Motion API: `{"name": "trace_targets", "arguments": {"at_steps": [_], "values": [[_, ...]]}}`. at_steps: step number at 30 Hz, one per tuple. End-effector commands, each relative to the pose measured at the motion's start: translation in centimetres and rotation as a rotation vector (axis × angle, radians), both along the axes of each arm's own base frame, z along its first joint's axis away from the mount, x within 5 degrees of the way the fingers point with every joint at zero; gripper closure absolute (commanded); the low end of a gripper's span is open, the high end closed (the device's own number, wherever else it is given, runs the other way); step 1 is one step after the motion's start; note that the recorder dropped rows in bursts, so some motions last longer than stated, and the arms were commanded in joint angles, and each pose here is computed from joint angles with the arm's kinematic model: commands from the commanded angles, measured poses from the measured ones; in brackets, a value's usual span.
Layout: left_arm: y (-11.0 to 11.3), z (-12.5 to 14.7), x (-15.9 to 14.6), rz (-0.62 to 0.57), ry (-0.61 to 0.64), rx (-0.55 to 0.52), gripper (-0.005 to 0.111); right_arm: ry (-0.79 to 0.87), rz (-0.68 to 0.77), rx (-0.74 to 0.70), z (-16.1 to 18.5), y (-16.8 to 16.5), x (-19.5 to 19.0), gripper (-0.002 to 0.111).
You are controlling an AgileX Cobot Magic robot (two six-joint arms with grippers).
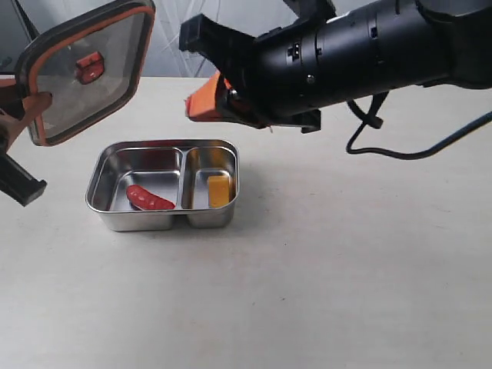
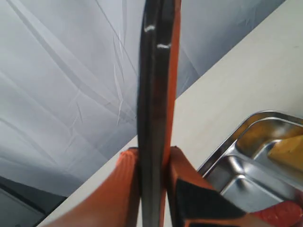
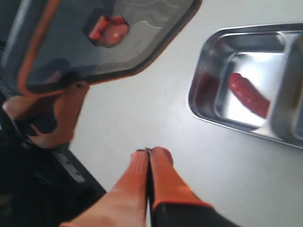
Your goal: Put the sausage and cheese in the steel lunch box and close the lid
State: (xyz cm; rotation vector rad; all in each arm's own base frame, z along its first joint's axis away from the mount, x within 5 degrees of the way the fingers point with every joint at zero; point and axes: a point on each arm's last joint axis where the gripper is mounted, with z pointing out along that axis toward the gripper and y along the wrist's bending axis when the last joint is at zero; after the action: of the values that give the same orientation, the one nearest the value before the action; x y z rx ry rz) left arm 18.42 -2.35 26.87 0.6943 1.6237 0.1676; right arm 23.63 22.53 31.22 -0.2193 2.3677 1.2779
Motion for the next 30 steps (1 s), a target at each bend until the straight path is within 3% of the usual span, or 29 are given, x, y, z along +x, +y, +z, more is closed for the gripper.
{"name": "trace_targets", "arguments": {"at_steps": [1,7,15,23,26,30], "values": [[0.2,0.2,0.1,0.016,-0.008,0.064,0.106,0.138,-0.11,0.179,-0.3,0.9,1.3,0.109],[-0.4,0.1,0.0,-0.03,-0.004,0.115,0.106,0.314,-0.106,0.279,-1.8,2.2,2.0,0.109],[-1.3,-0.8,-0.2,-0.065,0.043,0.26,0.107,0.294,-0.061,0.327,-1.3,2.6,1.9,0.109],[-1.5,-0.9,-0.2,-0.066,0.052,0.262,0.107,0.283,-0.032,0.305,-1.6,2.7,1.9,0.108],[-1.5,-0.8,-0.2,-0.072,0.047,0.259,0.107,0.287,-0.034,0.284,-2.3,2.8,2.1,0.092],[-1.8,-0.8,-0.3,-0.086,0.041,0.256,0.107,0.307,-0.052,0.279,-3.1,3.0,2.5,0.056]]}}
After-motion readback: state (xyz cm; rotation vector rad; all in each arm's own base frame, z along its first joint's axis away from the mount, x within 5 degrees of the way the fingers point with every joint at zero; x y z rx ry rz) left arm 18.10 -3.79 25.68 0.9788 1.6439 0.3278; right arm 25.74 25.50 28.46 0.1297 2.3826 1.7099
